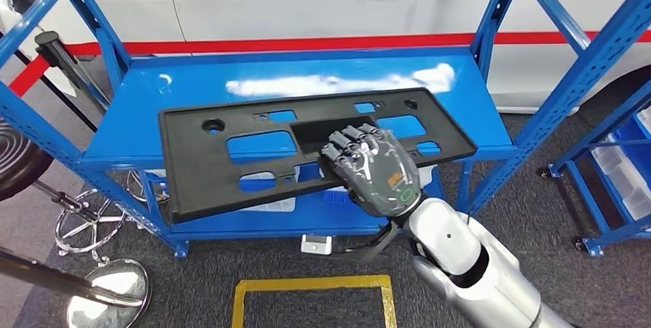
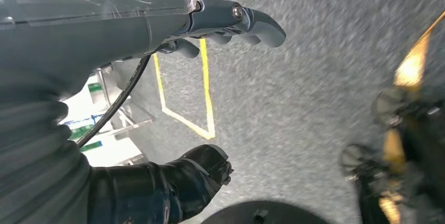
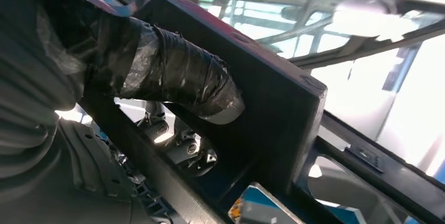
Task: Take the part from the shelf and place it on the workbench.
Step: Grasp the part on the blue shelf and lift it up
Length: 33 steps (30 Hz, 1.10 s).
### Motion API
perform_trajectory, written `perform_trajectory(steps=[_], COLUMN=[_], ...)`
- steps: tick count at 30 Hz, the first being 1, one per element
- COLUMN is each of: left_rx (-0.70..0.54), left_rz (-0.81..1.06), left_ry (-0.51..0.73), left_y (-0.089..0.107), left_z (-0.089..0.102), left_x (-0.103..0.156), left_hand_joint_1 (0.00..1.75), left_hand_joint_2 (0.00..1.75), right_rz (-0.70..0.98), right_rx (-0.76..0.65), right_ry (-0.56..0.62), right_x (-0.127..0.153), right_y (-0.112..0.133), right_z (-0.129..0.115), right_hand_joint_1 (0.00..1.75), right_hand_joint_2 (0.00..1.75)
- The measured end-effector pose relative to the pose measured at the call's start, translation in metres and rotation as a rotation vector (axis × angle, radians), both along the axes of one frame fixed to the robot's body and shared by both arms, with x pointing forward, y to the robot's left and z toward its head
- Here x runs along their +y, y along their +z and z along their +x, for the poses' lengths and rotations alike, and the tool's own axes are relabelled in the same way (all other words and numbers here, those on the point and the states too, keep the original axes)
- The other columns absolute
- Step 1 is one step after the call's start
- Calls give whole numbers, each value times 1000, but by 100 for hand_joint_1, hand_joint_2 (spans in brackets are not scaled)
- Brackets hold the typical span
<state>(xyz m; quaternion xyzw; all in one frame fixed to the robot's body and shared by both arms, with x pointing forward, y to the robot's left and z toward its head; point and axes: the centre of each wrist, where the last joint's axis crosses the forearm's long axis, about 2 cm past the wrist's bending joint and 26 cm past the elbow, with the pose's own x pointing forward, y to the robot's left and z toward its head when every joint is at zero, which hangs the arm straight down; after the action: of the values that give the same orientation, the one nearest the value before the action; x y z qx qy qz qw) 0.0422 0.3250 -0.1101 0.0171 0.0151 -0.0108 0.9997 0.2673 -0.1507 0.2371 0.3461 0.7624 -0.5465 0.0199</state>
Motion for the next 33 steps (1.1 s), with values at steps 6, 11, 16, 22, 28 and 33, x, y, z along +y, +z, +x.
perform_trajectory(steps=[6, 11, 16, 22, 28, 33], left_rx=[21, 25, 26, 36, 39, 37], left_rz=[-15, -28, -35, -38, -34, -26], left_ry=[-35, -45, -51, -71, -92, -108], left_y=[-1, 0, 0, 1, 2, 2], left_z=[-3, 1, 3, 3, 5, 2], left_x=[-16, -15, -18, -19, -19, -15], left_hand_joint_1=[0, 0, 0, 0, 0, 0], left_hand_joint_2=[175, 175, 175, 175, 175, 175], right_rz=[9, 20, 37, 45, 58, 64], right_rx=[50, 85, 95, 102, 101, 104], right_ry=[-56, -99, -156, -212, -264, -296], right_x=[-48, -63, -74, -85, -94, -99], right_y=[-19, -14, -4, -3, -4, -7], right_z=[-3, 7, 17, 24, 28, 29], right_hand_joint_1=[175, 175, 175, 175, 175, 175], right_hand_joint_2=[175, 175, 175, 175, 175, 175])
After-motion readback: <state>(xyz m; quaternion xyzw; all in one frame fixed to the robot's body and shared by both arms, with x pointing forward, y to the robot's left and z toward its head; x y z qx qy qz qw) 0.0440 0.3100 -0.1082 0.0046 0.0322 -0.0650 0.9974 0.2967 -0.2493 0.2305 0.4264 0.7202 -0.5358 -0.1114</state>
